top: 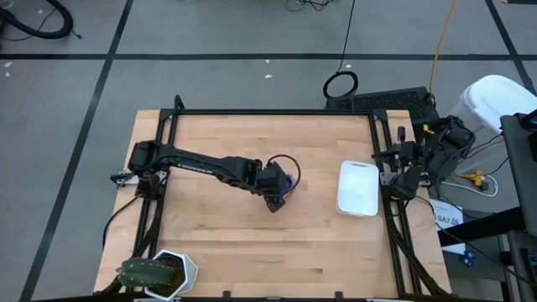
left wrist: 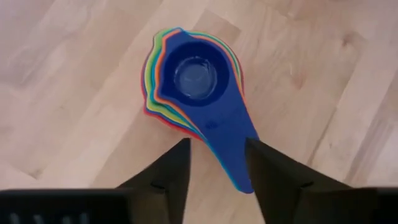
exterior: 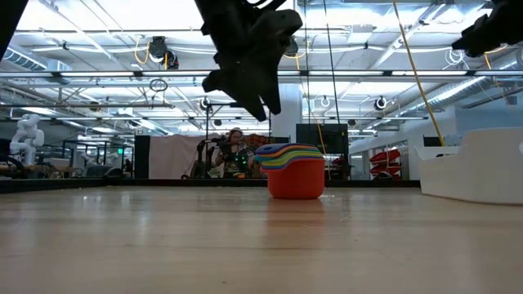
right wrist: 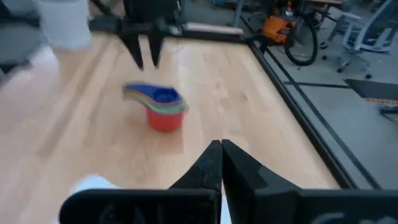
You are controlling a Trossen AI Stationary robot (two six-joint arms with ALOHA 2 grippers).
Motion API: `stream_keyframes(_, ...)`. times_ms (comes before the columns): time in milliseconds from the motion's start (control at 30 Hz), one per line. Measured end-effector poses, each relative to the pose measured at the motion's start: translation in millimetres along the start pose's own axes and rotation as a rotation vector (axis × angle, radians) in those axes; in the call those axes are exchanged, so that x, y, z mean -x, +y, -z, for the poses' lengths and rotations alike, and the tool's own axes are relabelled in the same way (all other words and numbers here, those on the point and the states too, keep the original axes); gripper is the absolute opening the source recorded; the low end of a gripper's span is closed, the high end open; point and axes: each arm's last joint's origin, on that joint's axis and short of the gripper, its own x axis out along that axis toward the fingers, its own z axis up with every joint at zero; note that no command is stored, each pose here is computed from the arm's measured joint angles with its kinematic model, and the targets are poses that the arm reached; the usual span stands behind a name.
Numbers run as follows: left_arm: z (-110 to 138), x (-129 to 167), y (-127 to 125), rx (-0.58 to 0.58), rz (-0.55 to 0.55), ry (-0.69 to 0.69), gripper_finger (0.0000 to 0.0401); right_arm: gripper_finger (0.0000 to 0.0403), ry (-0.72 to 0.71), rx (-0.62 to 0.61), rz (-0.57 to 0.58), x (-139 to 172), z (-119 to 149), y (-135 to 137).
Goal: Nest measuring cups in basket
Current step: Put the nested measuring cups into the white bin
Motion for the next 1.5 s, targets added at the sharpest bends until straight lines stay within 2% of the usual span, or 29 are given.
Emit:
stream_keyframes(100, -1, 0, -1, 0.063, 0.033, 0.011, 0.0198, 0.0000, 0.002, 0.009, 0.004, 0, 0, -1)
stream_keyframes(233, -7, 0, -6, 0.137, 0.104, -0.040, 0.0258, 0.0000, -0.004, 0.005, 0.003, 1, 1, -2)
stream_keyframes(400, -22, 4, -17, 0.179, 0.303, -0.128, 0.0314, 0.0000, -0.015, -0.003, -0.031, 4, 4, -6)
stream_keyframes(500, -30, 8, -24, 0.125, 0.381, -0.217, 0.0335, 0.0000, -0.031, -0.023, -0.038, 5, 7, -10)
stream_keyframes(567, -33, 10, -26, 0.129, 0.409, -0.254, 0.0342, 0.0000, -0.043, -0.041, -0.044, 7, 9, -13)
stream_keyframes(733, -31, 9, -24, 0.175, 0.371, -0.236, 0.0327, 0.0000, -0.064, -0.070, -0.053, 9, 13, -18)
stream_keyframes(933, -24, 5, -17, 0.220, 0.239, -0.193, 0.0271, 0.0000, -0.061, -0.068, -0.058, 9, 13, -17)
stream_keyframes(1200, -16, 2, -9, 0.355, 0.142, -0.118, 0.0207, 0.0000, -0.060, -0.067, -0.061, 9, 13, -17)
stream_keyframes(1333, -13, 2, -9, 0.392, 0.124, -0.104, 0.0190, 0.0000, -0.062, -0.054, -0.079, 8, 12, -16)
stream_keyframes(1500, -8, 2, -12, 0.401, 0.108, -0.079, 0.0186, 0.0000, -0.062, -0.052, -0.079, 8, 12, -16)
